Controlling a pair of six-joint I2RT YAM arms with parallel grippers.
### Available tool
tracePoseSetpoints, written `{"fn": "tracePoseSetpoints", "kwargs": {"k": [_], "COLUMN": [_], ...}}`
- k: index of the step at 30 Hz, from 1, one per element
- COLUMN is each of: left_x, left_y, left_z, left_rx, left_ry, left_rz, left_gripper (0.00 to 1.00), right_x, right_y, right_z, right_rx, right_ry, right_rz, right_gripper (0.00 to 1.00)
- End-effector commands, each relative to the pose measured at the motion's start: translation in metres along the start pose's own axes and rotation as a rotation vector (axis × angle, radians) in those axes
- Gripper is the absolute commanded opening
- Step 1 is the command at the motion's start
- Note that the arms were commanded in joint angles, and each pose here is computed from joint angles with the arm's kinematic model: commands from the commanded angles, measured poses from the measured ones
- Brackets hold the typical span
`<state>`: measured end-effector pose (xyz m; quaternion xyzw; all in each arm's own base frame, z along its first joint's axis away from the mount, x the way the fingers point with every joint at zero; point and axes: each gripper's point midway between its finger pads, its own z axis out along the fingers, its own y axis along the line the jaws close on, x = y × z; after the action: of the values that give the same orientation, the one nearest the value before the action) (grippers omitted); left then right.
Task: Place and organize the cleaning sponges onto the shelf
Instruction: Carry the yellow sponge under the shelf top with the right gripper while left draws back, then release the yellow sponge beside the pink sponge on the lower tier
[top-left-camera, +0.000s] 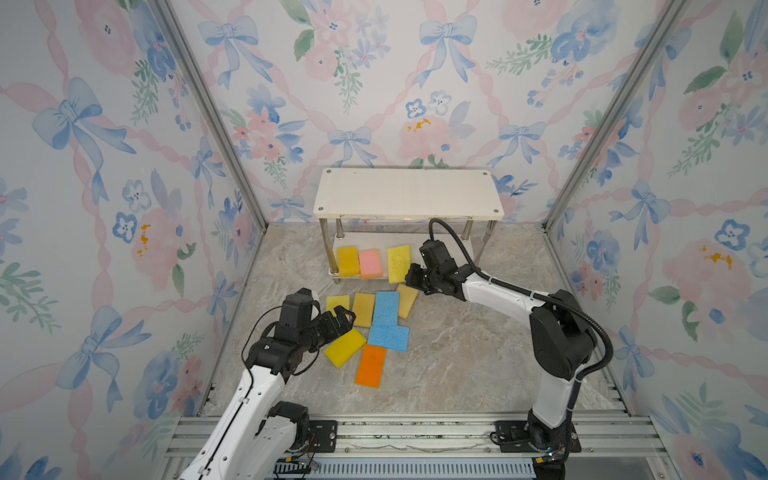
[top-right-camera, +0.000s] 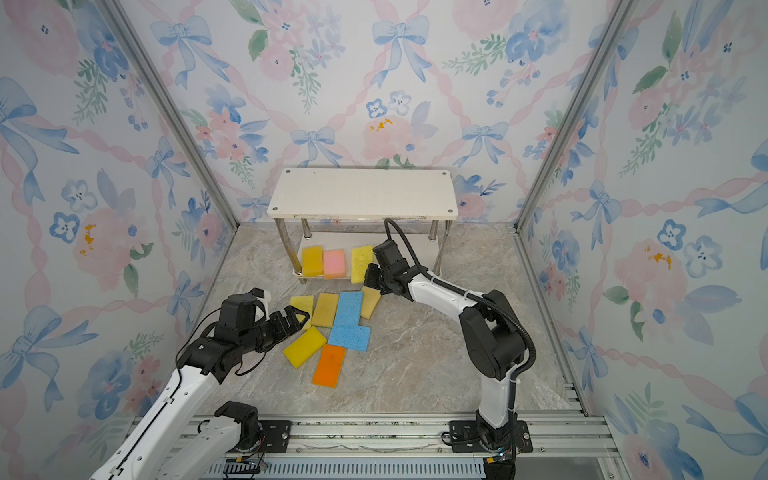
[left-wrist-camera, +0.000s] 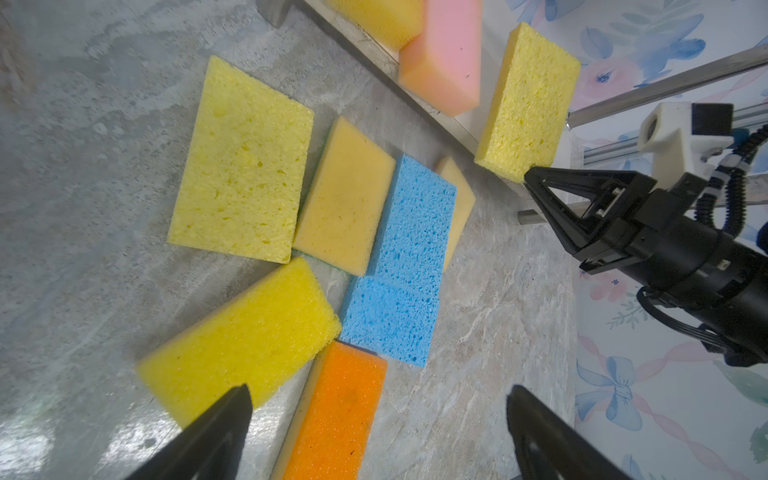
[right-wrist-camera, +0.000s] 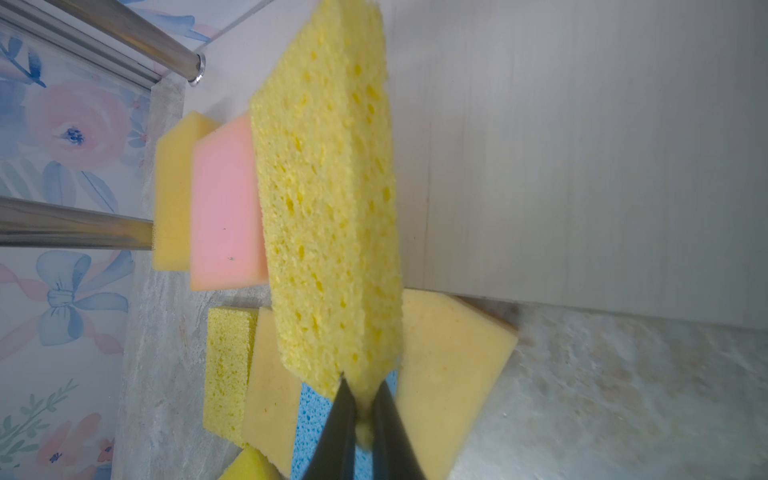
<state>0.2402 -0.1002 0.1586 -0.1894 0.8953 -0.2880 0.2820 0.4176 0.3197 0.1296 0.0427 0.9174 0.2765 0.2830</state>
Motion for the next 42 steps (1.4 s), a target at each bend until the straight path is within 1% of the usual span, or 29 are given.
{"fn": "tracePoseSetpoints", "kwargs": {"k": [1, 16, 21, 22, 26, 28, 33, 36, 37, 38, 42], "left_x": [-0.003, -0.003, -0.004, -0.004, -0.005, -0.005, -0.006, -0.006, -0.014, -0.015, -0.017], "left_y": [-0.001, 0.007, 0.009, 0.009, 0.010, 0.010, 0.011, 0.012, 0.003, 0.003, 0.000], "left_z": [-0.006, -0.007, -0.006, -0.006, -0.006, -0.005, -0.005, -0.005, -0.010, -0.011, -0.012], "left_rx": [-0.005, -0.034, -0.041, -0.043, -0.047, -0.049, -0.053, -0.059, -0.041, -0.042, -0.036], "left_ry": [-0.003, 0.000, -0.004, -0.005, -0.005, -0.004, -0.009, -0.007, -0.031, -0.034, -0.039], "left_rz": [0.025, 0.042, 0.041, 0.042, 0.039, 0.040, 0.037, 0.031, 0.039, 0.038, 0.032], "left_gripper": [0.98, 0.98, 0.98, 0.98, 0.98, 0.98, 0.98, 0.98, 0.98, 0.98, 0.98], "right_x": [-0.020, -0.026, -0.024, -0.024, -0.024, -0.024, -0.026, -0.026, -0.025, -0.024, -0.021], "right_y": [0.001, 0.005, 0.005, 0.006, 0.003, 0.001, -0.004, -0.008, -0.009, -0.010, -0.011], "right_z": [0.008, 0.038, 0.043, 0.044, 0.046, 0.044, 0.035, 0.026, 0.021, 0.017, -0.003], "right_rx": [-0.009, -0.035, -0.039, -0.041, -0.031, -0.025, -0.012, -0.001, 0.005, 0.011, 0.018], "right_ry": [-0.040, -0.006, 0.011, 0.013, 0.020, 0.017, 0.008, 0.002, 0.000, -0.003, -0.019], "right_rz": [-0.002, 0.018, 0.027, 0.026, 0.032, 0.030, 0.029, 0.031, 0.029, 0.030, 0.022], "right_gripper": [0.12, 0.13, 0.16, 0.18, 0.42, 0.49, 0.58, 0.65, 0.67, 0.69, 0.70]}}
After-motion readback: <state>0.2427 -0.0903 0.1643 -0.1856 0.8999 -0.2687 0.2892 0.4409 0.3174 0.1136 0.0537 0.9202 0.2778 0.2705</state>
